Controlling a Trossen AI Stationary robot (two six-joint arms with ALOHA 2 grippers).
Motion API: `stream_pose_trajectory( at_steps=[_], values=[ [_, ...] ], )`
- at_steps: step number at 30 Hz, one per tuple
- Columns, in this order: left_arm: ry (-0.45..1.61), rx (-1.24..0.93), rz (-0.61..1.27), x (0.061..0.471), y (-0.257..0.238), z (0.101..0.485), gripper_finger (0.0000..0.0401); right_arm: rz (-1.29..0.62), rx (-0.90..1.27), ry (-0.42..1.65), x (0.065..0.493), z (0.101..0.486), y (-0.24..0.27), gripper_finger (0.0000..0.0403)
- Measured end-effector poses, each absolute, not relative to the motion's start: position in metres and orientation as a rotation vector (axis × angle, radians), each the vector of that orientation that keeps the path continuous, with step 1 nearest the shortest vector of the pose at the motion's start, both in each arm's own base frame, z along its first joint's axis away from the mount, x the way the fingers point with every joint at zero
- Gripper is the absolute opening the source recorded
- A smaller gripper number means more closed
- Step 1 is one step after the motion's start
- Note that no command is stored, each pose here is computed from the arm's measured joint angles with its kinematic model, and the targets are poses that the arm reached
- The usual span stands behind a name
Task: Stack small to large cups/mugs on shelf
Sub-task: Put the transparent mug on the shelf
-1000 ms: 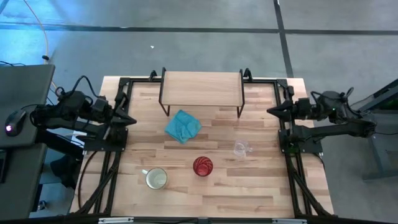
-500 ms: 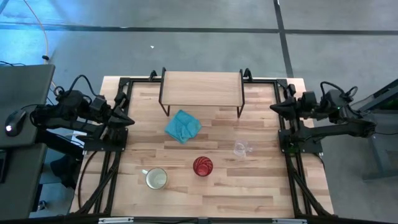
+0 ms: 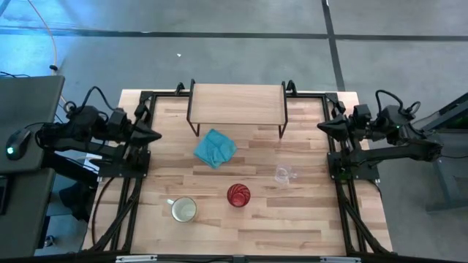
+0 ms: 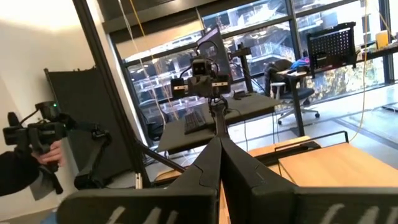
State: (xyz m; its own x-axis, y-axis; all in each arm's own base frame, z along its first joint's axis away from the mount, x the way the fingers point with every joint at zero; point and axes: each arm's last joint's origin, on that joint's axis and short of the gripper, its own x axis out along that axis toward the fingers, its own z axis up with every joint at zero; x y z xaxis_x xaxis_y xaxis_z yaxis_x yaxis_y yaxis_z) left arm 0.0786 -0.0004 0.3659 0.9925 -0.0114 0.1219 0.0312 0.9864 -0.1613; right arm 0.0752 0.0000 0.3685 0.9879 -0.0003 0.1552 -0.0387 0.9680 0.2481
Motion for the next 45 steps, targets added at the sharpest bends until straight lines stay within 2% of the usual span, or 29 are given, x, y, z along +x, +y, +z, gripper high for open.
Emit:
stream_pose_trajectory(
  at_steps=[17, 23, 26, 40, 45],
  values=[
    [-0.148, -0.168, 0.005, 0.078, 0.000, 0.368, 0.0001, 0.020, 0.260, -0.153, 0.075, 0.368, 0.000, 0.0000],
    [-0.127, -0.289, -0.027, 0.083, 0.000, 0.367, 0.0001, 0.013, 0.326, -0.131, 0.076, 0.366, 0.000, 0.0000],
    [-0.109, -0.282, -0.030, 0.087, 0.000, 0.366, 0.0001, 0.012, 0.337, -0.134, 0.076, 0.366, 0.000, 0.0000],
    [-0.103, -0.238, 0.114, 0.093, 0.004, 0.364, 0.0001, -0.056, 0.336, -0.137, 0.076, 0.366, -0.002, 0.0000],
    [-0.101, -0.308, 0.111, 0.095, 0.004, 0.364, 0.0001, -0.043, 0.339, -0.110, 0.076, 0.363, -0.002, 0.0000]
  ],
)
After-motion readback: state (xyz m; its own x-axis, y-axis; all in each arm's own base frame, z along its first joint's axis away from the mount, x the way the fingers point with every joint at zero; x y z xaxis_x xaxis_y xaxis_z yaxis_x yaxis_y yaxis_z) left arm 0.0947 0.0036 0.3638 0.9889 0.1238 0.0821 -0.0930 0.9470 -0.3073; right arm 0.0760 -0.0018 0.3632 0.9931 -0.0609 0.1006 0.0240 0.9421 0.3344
